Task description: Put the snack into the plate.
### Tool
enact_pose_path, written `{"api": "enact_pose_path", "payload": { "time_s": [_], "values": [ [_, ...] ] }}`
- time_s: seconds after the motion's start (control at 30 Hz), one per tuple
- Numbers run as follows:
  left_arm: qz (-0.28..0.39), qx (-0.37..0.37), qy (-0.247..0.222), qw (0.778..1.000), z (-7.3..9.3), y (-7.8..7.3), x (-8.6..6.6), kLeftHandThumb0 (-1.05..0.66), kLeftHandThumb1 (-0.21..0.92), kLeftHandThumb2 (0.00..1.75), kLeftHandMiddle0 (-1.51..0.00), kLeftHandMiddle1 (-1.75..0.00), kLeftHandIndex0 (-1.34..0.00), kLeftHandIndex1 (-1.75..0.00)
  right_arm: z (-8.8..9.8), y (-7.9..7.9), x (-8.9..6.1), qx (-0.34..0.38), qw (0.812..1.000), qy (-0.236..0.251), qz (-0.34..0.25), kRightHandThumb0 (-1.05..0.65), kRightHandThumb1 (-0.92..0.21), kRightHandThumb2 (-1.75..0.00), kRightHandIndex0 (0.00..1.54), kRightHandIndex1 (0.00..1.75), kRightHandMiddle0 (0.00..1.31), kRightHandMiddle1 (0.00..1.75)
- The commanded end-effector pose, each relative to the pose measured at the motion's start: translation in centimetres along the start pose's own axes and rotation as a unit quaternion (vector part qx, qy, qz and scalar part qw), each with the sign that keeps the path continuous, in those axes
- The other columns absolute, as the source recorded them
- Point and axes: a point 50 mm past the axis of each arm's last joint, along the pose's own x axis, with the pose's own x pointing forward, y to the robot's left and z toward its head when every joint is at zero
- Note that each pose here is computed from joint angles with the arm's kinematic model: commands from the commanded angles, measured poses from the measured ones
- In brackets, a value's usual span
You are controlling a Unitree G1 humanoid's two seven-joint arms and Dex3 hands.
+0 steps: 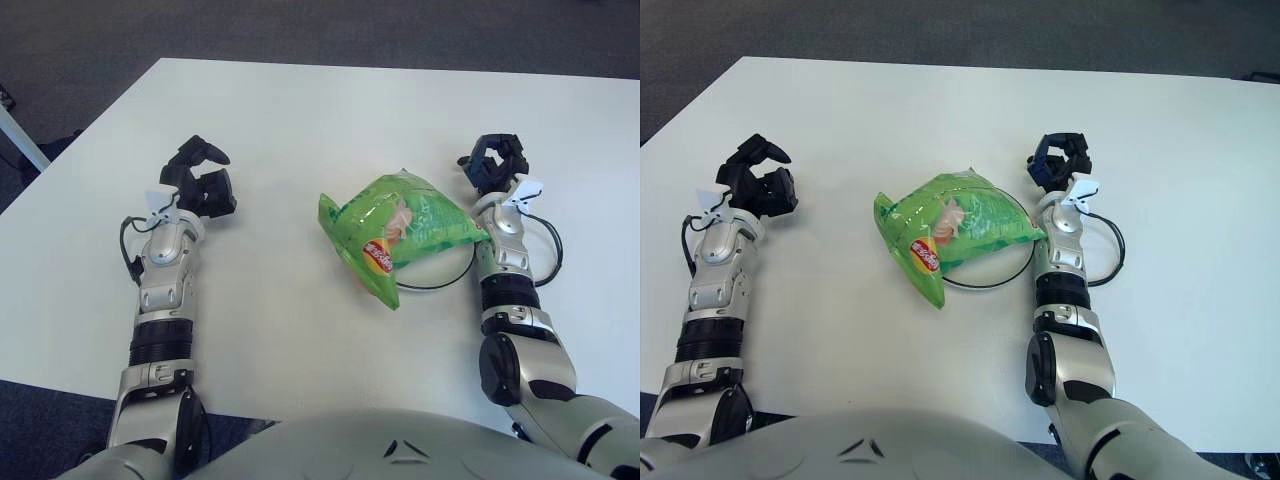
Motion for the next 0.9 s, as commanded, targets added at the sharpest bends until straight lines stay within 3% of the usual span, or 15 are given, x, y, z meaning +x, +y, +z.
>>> {"api": "enact_pose_path", "payload": {
  "time_s": [0.0, 0.3, 0.6, 0.87],
  "values": [
    [0.018, 0.003, 0.003, 1.000, 0.5, 0.9, -0.3, -0.48, 0.31, 1.33, -1.29, -1.75, -0.62, -1.75, -1.8, 0.4, -1.2, -0.011, 0.999, 0.032, 0.000, -0.43, -0.49, -1.10, 0.57, 1.63, 0.48, 1.75],
    [0.036, -0.005, 0.001, 0.999, 1.4, 1.0, -0.3, -0.49, 0.29, 1.35, -1.29, -1.75, -0.64, -1.75, -2.1, 1.1, -1.4, -0.030, 0.998, 0.046, 0.005, -0.43, -0.46, -1.13, 0.66, 1.73, 0.49, 1.75],
    [0.031, -0.007, -0.008, 0.999, 2.2, -0.1, 0.4, -0.50, 0.28, 1.36, -1.26, -1.75, -0.64, -1.75, -2.1, 1.5, -1.3, -0.045, 0.997, 0.067, 0.009, -0.46, -0.36, -1.25, 0.86, 1.75, 0.57, 1.75],
    [0.033, -0.024, 0.002, 0.999, 2.1, -0.9, 0.2, -0.50, 0.28, 1.36, -1.23, -1.75, -0.65, -1.75, -2.3, 1.5, -1.4, -0.045, 0.996, 0.078, 0.009, -0.47, -0.34, -1.28, 0.92, 1.75, 0.59, 1.75]
  ]
}}
